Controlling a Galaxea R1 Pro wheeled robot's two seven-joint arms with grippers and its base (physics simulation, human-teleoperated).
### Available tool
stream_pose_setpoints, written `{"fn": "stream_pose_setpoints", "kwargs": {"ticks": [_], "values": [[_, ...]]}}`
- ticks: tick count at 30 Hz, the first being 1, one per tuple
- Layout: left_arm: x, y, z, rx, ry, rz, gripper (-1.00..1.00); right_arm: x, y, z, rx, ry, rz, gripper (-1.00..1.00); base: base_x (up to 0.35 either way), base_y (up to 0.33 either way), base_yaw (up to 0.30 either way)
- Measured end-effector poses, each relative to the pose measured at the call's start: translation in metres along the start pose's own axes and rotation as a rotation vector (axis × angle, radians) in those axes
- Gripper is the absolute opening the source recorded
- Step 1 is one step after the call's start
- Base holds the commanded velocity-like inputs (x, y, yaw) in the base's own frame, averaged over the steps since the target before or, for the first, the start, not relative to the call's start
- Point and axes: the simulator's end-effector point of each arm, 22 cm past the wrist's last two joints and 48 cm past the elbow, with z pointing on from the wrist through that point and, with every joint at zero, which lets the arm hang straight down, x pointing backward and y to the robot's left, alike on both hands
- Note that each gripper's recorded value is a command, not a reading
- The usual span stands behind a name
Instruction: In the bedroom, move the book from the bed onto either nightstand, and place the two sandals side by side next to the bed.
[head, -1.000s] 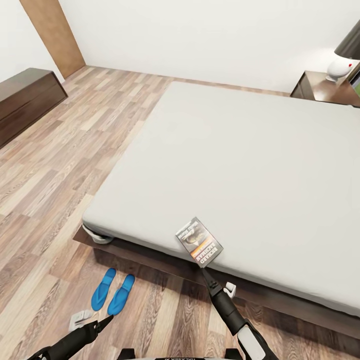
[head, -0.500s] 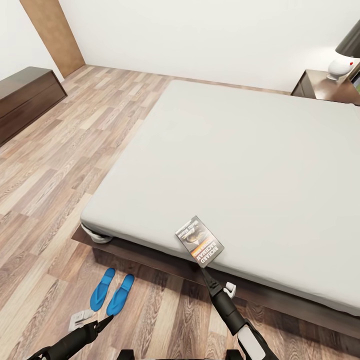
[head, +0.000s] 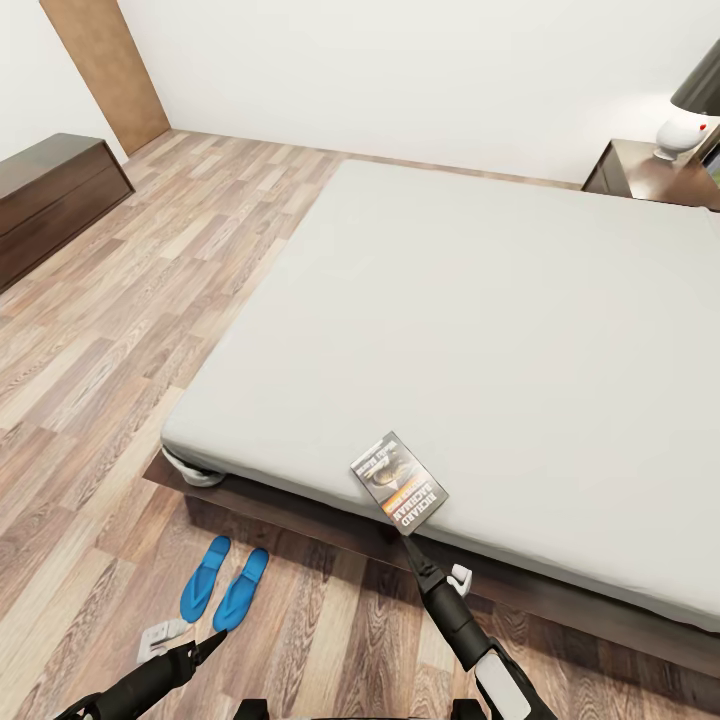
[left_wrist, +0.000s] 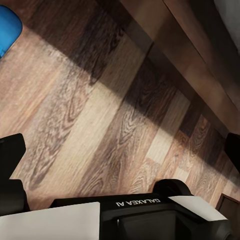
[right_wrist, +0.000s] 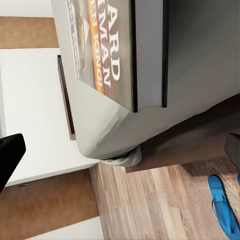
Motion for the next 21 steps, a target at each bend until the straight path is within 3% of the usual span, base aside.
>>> {"fn": "stream_pose_setpoints", "kwargs": {"ticks": [21], "values": [[0.004, 0.009, 0.012, 0.001, 0.0, 0.0, 1.0, 0.0, -0.015, 0.005, 0.0, 0.0, 0.0, 1.0, 0.0, 0.0, 0.0]]}}
